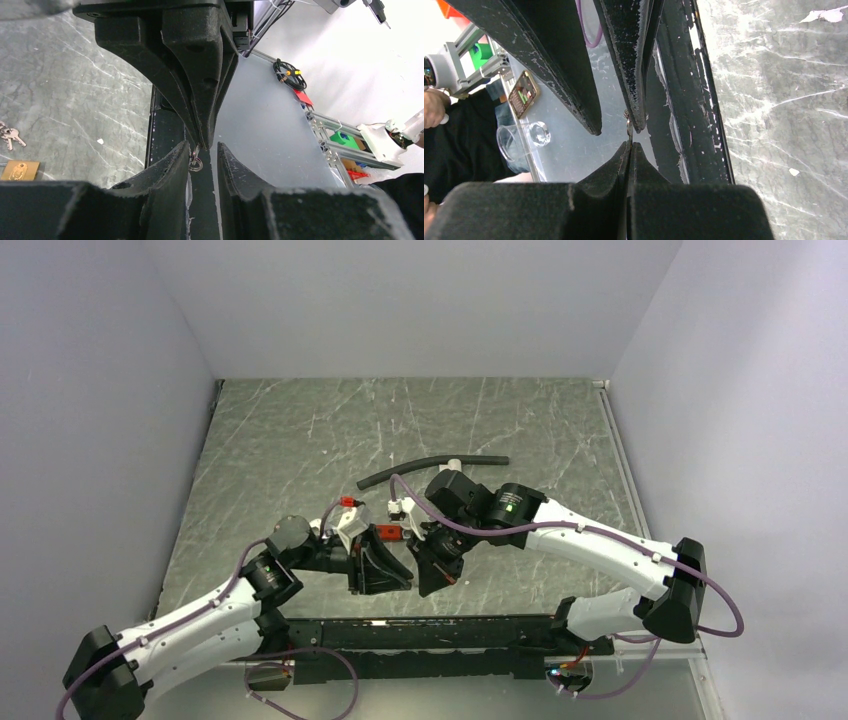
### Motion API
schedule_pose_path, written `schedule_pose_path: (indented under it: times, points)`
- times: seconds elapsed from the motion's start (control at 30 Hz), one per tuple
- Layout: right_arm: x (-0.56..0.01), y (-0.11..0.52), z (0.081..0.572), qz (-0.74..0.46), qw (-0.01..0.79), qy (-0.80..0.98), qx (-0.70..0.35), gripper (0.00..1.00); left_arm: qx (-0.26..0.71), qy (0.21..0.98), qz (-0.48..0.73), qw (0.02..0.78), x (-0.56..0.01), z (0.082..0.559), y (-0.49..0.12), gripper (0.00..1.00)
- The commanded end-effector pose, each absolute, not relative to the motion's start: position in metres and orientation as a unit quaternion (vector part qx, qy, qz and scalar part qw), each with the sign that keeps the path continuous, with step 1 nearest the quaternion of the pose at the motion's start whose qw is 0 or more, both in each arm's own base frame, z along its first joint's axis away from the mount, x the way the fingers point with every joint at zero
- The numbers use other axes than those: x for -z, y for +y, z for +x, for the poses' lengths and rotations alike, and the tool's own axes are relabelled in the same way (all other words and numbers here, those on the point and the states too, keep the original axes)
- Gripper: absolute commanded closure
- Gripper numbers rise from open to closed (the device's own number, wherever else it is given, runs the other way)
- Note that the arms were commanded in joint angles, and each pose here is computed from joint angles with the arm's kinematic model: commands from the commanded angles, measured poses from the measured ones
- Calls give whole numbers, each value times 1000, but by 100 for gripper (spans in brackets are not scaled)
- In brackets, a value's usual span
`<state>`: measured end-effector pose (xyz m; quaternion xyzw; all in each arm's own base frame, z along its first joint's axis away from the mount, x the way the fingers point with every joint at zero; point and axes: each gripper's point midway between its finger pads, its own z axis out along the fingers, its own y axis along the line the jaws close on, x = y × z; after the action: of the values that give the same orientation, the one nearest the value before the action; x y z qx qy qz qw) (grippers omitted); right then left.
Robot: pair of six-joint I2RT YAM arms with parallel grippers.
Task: Unlock with the key
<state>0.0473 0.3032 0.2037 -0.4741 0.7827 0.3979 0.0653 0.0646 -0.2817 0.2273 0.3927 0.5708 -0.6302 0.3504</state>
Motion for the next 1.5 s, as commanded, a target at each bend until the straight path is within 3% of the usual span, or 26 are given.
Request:
schedule_pose_path:
  times: [0.0, 0.3, 0.6, 1.03, 1.07, 1.13, 1.2, 1.3, 1.47]
  points:
    - [-218, 309, 47, -478, 85, 767, -419, 100, 644, 547, 406, 347, -241, 57, -283, 68]
    - [-221, 310, 49, -476, 95, 766, -421, 100, 636, 562, 404, 342, -231, 56, -285, 74]
    - [-219, 310, 50, -474, 97, 768, -420, 100, 636, 566, 392, 349, -233, 58, -284, 97]
    - [-224, 307, 64, -462, 127, 781, -402, 100, 618, 585, 373, 370, -233, 64, -279, 100]
    - [-223, 304, 69, -455, 132, 790, -390, 94, 615, 589, 369, 372, -233, 66, -279, 100]
    - [-227, 298, 86, -433, 160, 807, -369, 63, 607, 603, 355, 378, -232, 72, -278, 100]
    - [-232, 287, 110, -392, 195, 824, -359, 45, 592, 618, 335, 393, -234, 80, -276, 100]
    - [-234, 266, 145, -320, 247, 848, -342, 34, 573, 636, 302, 419, -240, 92, -269, 100]
    - [-203, 232, 191, -190, 301, 901, -249, 33, 538, 659, 263, 455, -242, 107, -254, 100]
